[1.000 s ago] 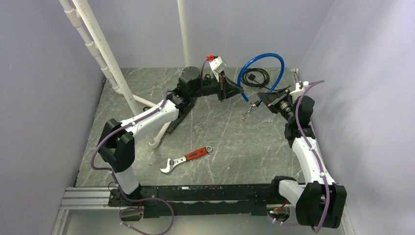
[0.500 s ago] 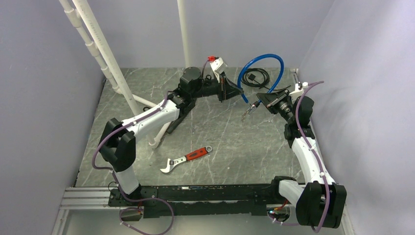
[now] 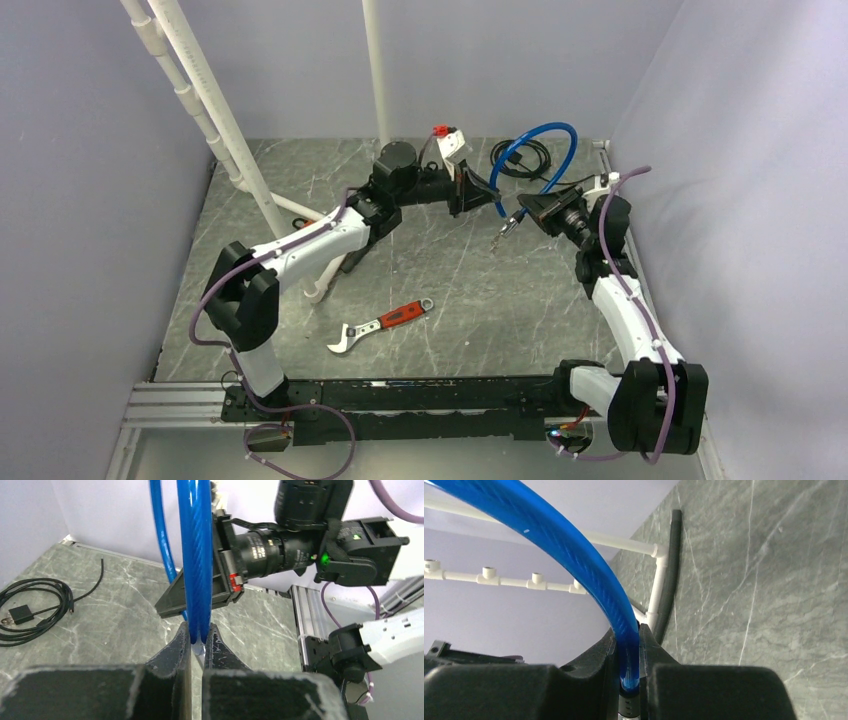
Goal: Lock with the key
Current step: Lock the lock.
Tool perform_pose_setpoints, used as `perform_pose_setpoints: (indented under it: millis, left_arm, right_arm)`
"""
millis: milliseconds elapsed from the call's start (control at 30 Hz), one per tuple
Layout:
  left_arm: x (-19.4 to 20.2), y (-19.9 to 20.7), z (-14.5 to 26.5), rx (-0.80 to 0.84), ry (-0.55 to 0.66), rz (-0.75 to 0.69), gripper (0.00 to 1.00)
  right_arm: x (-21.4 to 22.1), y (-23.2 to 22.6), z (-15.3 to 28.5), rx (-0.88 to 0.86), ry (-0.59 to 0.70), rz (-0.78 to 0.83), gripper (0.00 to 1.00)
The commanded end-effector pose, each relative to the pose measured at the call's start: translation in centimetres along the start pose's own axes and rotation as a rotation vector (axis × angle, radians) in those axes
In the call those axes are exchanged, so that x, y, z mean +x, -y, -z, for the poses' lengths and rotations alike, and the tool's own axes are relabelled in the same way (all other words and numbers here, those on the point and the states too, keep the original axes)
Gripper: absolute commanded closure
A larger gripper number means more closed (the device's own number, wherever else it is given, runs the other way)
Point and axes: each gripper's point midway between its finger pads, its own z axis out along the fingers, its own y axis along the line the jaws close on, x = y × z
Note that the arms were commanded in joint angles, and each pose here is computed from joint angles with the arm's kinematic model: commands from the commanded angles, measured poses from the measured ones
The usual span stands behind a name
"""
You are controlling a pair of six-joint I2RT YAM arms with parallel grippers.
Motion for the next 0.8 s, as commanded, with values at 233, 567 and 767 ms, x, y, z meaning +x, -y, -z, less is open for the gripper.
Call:
perform_pose_setpoints:
  millis: [233, 567, 767]
  left_arm:
    - [3.4, 2.9, 0.4, 0.145, -0.014, -0.123, 1.0]
    - [6.6, -0.8, 0.4, -0.045, -0.081, 0.133, 1.0]
    - [4.4, 2.4, -0.4, 0.031, 0.008, -0.193, 1.0]
  right_arm:
    - [0.7, -1.2, -1.1, -0.024, -0.029, -0.169, 1.0]
    - [0.0, -4.5, -0.9, -0.172, -0.026, -0.136, 1.0]
    - [0.9, -3.8, -1.6, -0.155, -0.066, -0.198, 1.0]
